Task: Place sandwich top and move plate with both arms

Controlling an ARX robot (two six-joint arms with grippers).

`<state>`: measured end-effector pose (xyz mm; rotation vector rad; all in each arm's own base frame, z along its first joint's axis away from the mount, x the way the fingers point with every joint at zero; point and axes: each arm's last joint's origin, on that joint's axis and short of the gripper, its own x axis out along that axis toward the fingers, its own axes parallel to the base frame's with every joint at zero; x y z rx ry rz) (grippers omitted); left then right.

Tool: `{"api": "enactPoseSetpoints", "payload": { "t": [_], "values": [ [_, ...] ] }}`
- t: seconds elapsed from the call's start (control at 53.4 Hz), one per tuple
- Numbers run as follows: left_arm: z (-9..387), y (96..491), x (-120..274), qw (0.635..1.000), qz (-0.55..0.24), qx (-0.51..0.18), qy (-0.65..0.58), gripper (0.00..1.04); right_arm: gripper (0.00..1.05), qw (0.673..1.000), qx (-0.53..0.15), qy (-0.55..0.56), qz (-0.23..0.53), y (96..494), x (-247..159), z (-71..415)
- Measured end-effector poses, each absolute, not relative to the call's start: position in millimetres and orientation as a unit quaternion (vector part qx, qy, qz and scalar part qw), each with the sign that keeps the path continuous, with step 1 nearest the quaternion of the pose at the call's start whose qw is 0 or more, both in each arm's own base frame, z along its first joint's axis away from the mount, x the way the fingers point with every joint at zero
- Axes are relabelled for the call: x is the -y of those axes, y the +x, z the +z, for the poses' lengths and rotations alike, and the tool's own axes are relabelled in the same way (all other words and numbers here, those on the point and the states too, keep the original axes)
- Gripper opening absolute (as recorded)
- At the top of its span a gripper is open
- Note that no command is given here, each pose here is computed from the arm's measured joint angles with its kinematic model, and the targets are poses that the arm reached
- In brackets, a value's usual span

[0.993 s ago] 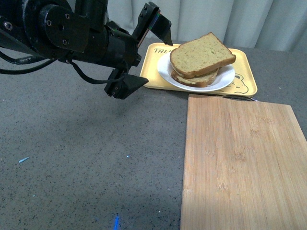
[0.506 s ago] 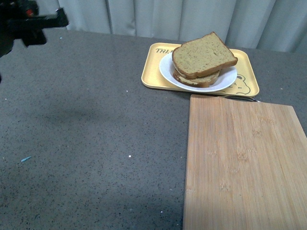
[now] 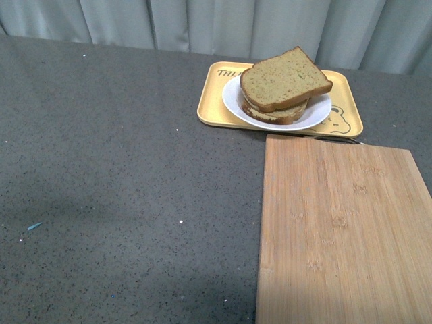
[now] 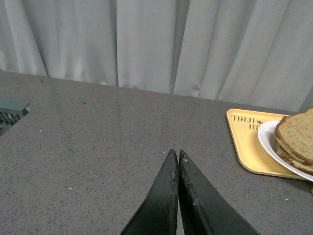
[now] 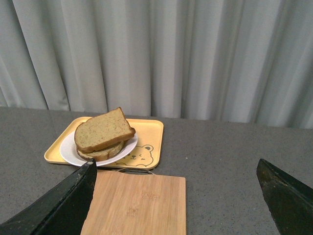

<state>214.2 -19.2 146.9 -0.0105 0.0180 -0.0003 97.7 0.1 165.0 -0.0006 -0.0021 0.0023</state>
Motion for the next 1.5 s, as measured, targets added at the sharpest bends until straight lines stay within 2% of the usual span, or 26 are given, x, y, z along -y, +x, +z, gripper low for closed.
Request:
{"api": "enactPoseSetpoints", "payload": {
  "t": [0.637, 1.499],
  "values": [
    [162.2, 157.3, 0.3, 1.0, -0.001, -0.007, -0.004, 0.04, 0.95, 1.0, 0.001, 0.0, 0.001, 97.7, -0.1, 165.0],
    [172.8, 122.2, 0.3, 1.0, -0.001, 0.01, -0.004, 0.04, 0.95, 1.0, 0.001, 0.0, 0.001, 97.7, -0.1, 165.0]
  ]
}}
